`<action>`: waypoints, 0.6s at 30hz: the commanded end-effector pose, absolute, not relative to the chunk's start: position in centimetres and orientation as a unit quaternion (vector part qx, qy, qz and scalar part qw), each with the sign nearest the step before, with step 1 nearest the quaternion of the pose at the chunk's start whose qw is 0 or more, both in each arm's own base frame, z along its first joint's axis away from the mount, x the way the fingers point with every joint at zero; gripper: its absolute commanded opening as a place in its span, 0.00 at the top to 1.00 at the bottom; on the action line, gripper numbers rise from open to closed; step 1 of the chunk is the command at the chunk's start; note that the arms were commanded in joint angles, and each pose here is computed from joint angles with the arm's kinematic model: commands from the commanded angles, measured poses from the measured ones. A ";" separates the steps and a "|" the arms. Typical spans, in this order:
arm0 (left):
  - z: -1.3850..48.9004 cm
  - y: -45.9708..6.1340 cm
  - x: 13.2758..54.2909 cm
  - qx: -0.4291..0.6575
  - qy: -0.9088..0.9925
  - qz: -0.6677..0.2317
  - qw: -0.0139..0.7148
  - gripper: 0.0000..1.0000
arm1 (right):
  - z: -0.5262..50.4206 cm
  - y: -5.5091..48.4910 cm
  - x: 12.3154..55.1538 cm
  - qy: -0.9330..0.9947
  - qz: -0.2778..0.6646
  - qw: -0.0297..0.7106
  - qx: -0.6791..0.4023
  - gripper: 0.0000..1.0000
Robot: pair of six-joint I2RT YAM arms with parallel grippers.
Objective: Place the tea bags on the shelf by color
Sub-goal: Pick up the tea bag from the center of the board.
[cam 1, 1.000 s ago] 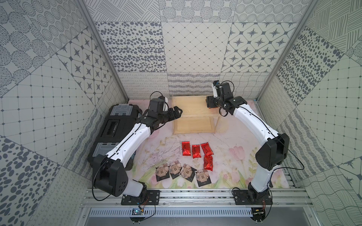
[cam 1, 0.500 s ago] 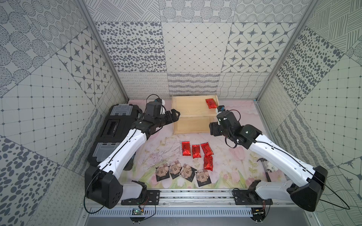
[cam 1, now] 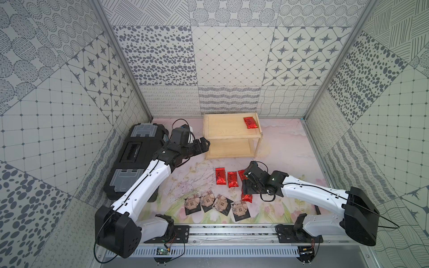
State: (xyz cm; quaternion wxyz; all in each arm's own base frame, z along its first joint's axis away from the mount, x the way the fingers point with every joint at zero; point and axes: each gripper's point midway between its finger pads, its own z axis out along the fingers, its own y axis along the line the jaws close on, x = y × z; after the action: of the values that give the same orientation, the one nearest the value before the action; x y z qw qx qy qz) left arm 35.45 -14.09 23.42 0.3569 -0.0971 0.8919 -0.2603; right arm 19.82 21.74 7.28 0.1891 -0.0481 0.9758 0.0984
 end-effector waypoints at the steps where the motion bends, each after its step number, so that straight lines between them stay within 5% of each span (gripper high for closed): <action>1: 22.9 -13.9 35.1 -0.102 0.897 -0.250 0.350 0.07 | 6.5 23.7 19.7 0.974 0.146 0.173 -0.019 0.19; 18: 21.8 -13.9 35.2 -0.105 0.903 -0.243 0.339 0.07 | 1.9 22.1 20.0 0.986 0.066 0.151 -0.007 0.33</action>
State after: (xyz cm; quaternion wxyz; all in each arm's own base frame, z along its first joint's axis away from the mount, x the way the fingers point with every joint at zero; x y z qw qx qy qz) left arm 35.23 -13.77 22.14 0.3436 -0.1030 0.9001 -0.2474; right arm 19.48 21.99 2.26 0.1437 -0.0108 0.9869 0.0726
